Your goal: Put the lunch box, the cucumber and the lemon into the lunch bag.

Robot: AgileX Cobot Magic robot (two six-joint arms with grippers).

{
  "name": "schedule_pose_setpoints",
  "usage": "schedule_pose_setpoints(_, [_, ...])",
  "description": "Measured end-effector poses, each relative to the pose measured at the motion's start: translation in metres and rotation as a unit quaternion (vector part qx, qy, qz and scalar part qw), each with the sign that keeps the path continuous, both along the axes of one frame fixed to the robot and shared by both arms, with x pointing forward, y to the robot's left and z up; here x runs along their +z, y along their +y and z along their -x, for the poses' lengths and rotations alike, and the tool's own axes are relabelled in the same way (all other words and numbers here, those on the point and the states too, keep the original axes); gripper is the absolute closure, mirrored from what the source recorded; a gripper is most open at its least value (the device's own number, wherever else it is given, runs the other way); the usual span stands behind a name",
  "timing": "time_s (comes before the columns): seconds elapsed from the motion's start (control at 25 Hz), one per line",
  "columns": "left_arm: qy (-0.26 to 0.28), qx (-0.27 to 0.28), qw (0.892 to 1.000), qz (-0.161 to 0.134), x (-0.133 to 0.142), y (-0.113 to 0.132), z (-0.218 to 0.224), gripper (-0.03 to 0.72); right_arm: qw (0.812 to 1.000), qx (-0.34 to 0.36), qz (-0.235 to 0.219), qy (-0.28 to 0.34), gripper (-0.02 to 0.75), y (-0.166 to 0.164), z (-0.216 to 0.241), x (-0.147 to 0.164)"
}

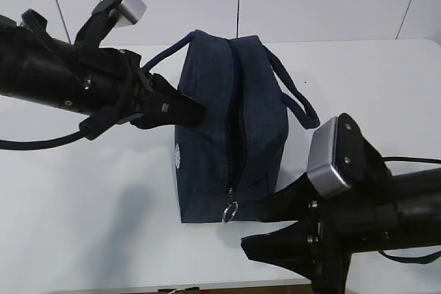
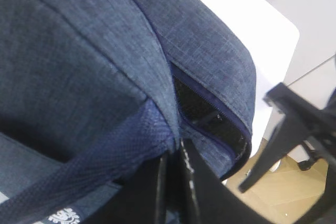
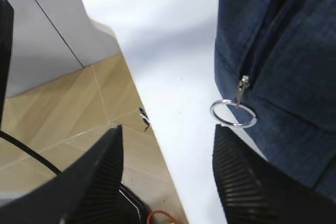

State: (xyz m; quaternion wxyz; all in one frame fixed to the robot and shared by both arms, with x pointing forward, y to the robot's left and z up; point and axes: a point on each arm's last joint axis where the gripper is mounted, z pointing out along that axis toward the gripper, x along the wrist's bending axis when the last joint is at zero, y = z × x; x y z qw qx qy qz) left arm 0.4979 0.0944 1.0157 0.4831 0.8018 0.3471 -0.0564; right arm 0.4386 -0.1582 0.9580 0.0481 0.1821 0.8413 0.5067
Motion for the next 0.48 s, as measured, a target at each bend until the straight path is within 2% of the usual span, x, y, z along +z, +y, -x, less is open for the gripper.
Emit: schedule_pose_setpoints(0.48, [0.000, 0.000, 1.000, 0.000, 0.000, 0.000, 0.000, 0.698, 0.999, 0.031, 0.030, -0.023, 0.300, 0.011, -0.030, -0.025])
